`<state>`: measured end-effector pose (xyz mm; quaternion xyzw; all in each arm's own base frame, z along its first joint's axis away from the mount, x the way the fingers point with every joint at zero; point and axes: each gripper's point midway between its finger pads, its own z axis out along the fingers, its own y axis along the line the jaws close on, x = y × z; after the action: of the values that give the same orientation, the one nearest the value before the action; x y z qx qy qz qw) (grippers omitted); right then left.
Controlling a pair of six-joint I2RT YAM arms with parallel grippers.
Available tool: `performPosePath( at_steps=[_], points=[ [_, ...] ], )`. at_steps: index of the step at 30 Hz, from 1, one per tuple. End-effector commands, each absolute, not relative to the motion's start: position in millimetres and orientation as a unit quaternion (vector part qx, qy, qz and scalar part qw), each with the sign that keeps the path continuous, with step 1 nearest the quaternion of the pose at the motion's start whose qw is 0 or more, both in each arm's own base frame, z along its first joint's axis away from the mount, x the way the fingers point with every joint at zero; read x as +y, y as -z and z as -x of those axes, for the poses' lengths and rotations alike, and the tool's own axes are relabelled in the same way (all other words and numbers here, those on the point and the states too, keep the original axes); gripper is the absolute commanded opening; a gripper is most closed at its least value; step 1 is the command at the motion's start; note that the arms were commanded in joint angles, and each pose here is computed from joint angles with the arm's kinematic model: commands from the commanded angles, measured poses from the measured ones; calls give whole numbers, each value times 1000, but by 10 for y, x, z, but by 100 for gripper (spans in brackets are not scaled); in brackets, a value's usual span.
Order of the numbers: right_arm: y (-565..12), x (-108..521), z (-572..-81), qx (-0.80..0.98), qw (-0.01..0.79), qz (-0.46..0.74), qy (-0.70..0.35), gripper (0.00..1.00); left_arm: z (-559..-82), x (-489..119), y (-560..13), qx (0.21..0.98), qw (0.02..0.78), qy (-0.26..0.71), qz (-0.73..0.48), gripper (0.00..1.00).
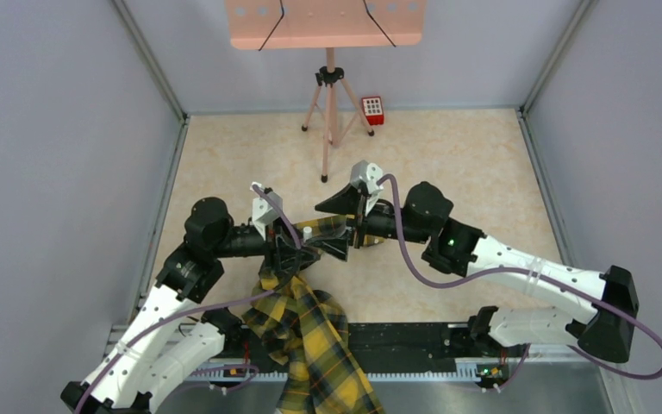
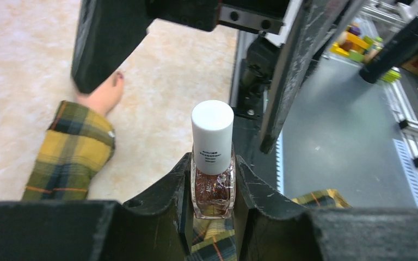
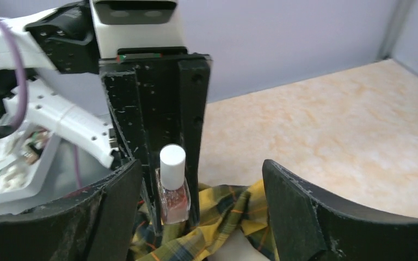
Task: Paint the nails
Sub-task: Unscrew the nail polish bottle.
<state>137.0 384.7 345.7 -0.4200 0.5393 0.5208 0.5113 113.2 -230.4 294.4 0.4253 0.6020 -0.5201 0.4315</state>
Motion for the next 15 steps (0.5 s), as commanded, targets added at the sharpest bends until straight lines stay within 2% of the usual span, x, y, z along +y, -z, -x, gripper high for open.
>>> performPosePath(
  at_steps=[1, 8, 11, 15],
  points=[
    [-3850, 3592, -1644, 530, 609, 323, -493, 81, -1428, -2241, -3082, 613, 505, 459, -398, 0],
    [-3834, 3452, -1860, 558, 633, 245, -478, 81, -1820, -2049, -3037, 666, 557, 378, -323, 0],
    [-3816, 3439, -1990, 577, 633, 197, -477, 78, -2097, -1842, -2949, 708, 579, 313, -257, 0],
    [-3781, 3527, -2108, 596, 626, 155, -479, 72, -2126, -1822, -2923, 715, 577, 308, -247, 0]
  ],
)
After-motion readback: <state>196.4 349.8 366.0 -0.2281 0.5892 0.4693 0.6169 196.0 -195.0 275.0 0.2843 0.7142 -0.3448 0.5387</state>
